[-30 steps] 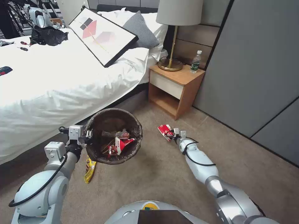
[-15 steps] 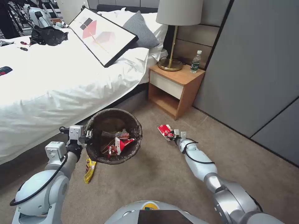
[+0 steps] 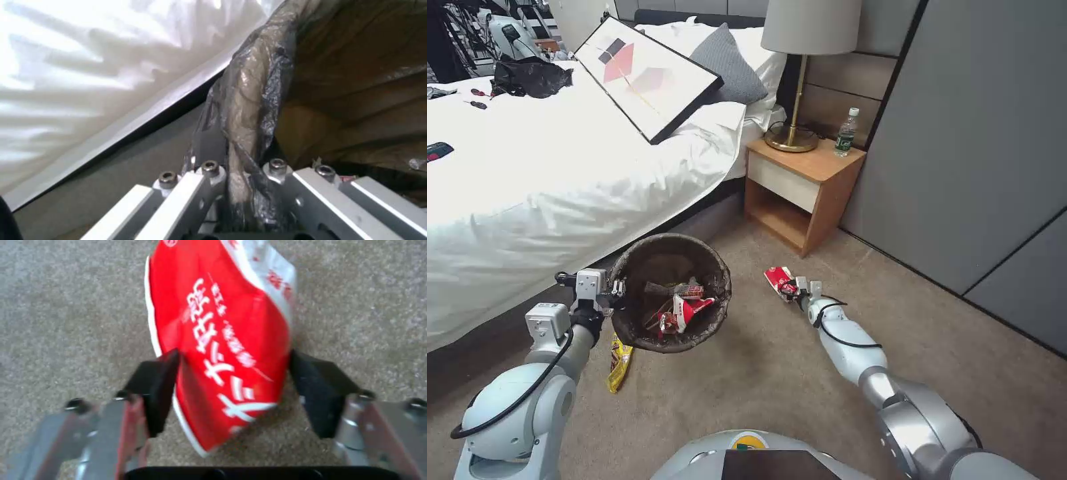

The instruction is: Pick up the trash bin, then pick up the garbage from the floor and place it into the trash bin.

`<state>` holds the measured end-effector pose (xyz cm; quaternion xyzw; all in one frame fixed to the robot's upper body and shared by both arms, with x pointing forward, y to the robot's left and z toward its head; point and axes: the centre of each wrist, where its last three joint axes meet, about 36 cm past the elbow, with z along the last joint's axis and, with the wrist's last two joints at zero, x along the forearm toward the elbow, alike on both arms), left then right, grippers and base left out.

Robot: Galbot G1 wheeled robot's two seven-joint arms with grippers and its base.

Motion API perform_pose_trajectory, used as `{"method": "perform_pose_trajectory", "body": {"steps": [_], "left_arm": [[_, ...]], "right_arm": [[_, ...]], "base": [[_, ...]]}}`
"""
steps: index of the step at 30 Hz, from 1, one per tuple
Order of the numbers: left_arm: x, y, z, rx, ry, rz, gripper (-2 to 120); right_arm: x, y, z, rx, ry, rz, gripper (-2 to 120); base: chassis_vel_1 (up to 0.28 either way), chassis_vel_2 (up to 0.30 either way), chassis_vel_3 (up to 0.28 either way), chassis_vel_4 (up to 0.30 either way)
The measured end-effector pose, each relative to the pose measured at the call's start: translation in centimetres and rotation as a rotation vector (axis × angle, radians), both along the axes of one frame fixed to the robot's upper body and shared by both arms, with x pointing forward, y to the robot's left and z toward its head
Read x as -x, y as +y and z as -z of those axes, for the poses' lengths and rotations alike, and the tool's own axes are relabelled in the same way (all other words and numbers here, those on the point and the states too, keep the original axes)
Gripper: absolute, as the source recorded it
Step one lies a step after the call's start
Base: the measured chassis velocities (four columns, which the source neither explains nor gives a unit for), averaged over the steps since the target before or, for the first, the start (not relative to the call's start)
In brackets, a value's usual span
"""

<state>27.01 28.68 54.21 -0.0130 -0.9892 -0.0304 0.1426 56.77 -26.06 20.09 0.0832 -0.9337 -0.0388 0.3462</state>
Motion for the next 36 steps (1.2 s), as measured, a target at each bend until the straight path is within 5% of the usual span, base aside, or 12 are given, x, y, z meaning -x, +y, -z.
{"method": "perform_pose_trajectory", "body": {"steps": [14,30,36], "left_arm": [[0.0,-0.3,0.0,-0.005,0.000,0.010,3],[-0.2,-0.3,0.1,-0.004,0.002,0.011,3],[-0.3,-0.1,0.3,0.000,0.007,0.010,3]], "right_arm": [[0.2,-0.3,0.1,-0.015,-0.006,0.008,3],[0.8,-0.6,-0.4,-0.001,-0.051,0.039,0],[2.7,-1.3,-5.4,0.013,-0.180,-0.004,0]], "base": [[0.000,0.000,0.000,0.000],[0.000,0.000,0.000,0.000],[0.000,0.000,0.000,0.000]]}}
